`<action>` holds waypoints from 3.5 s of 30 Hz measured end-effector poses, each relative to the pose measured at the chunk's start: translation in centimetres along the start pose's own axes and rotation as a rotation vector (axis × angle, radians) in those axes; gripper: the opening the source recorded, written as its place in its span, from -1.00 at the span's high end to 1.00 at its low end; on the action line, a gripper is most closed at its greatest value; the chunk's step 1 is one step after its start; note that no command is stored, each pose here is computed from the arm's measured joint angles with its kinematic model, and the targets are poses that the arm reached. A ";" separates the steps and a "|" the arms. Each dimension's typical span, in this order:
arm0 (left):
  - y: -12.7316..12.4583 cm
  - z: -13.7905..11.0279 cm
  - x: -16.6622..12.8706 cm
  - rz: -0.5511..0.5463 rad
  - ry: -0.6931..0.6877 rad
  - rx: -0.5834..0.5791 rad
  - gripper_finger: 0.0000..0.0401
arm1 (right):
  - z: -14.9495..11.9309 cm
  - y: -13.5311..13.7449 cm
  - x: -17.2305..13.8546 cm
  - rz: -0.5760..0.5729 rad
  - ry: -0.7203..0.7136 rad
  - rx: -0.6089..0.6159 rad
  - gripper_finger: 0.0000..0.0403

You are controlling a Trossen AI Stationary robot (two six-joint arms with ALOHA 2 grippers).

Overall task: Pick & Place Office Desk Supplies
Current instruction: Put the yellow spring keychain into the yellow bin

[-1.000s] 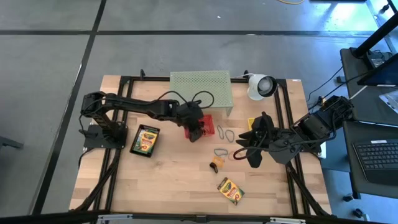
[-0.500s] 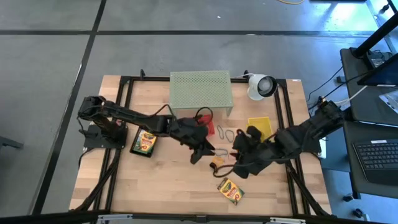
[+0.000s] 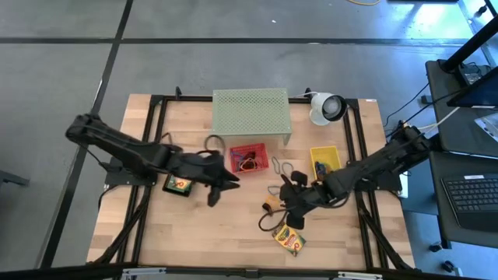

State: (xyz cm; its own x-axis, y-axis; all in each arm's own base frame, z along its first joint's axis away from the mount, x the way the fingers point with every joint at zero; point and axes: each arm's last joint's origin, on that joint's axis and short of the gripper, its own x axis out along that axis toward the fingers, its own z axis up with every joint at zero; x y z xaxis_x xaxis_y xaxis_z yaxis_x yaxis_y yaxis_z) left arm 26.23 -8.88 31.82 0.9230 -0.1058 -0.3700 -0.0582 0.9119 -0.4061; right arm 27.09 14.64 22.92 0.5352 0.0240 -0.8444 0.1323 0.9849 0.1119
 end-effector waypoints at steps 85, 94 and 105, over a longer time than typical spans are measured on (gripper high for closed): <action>1.6 -2.9 -1.8 0.099 -0.090 -0.082 0.51 | -1.2 -1.3 12.4 0.064 0.146 -0.344 0.54; 1.6 -2.9 -1.8 0.097 -0.090 -0.094 0.51 | -1.2 -1.3 12.4 0.039 0.149 -0.227 0.94; 1.5 -2.9 -1.8 0.088 -0.083 -0.093 0.51 | -0.7 -2.6 9.4 -0.032 0.175 -0.069 0.97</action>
State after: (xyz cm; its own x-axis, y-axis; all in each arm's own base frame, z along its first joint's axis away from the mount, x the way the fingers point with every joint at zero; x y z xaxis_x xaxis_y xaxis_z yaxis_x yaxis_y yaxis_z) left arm 23.32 -8.44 29.43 0.9409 0.0092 -0.3387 -0.1715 0.8750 -0.4527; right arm 31.20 12.47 14.31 0.3772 0.0157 -0.9260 0.0861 0.9949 0.0520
